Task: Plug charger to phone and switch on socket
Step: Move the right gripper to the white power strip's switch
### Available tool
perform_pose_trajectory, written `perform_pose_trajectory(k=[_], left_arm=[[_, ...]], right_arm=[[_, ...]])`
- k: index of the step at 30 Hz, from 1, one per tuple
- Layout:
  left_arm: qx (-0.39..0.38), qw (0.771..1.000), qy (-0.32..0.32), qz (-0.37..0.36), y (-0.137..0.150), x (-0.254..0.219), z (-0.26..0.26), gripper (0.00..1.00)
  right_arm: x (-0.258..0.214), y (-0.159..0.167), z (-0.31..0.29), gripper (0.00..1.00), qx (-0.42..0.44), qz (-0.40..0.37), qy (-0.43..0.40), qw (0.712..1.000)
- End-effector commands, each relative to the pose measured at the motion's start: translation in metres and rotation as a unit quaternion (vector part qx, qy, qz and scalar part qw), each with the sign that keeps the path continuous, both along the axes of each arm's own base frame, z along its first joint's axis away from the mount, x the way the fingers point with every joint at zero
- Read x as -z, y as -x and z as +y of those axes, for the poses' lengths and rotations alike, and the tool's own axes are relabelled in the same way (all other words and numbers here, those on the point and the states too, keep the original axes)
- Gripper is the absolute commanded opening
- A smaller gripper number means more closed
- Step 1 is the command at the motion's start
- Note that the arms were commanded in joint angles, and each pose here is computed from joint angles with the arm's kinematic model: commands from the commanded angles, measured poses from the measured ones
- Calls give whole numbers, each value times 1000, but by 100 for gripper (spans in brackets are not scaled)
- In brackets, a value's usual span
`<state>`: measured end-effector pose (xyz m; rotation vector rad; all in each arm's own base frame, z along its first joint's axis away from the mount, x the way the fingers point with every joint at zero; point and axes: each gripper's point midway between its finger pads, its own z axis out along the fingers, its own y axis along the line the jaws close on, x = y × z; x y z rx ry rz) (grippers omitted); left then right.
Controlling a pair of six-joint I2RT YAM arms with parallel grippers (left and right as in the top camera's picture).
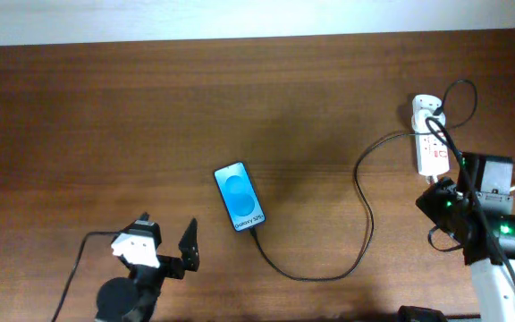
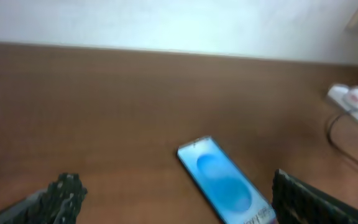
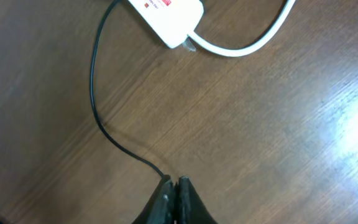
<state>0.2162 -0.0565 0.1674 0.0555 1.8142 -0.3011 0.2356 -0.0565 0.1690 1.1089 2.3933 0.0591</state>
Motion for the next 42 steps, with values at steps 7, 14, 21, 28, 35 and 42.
perform_pose_trajectory(k=[7,14,21,28,35,42], left_arm=[[-43,998,-8,-33,-18,17,11,99],[-55,998,-10,-36,-19,17,15,99],[-55,998,-10,-36,-19,17,15,99],[-55,998,-10,-36,-19,17,15,99],[-55,998,-10,-36,-19,17,15,99],[-55,998,-10,-36,-19,17,15,99]], right_arm=[[19,-27,-11,4,8,18,4,1000],[23,-31,-44,4,42,-3,-40,998],[68,-91,-67,4,-48,-16,-34,998],[74,-155,-97,4,-72,-103,33,992],[108,-175,-106,4,-79,-105,39,991],[124,-188,-112,4,-69,-119,39,990]])
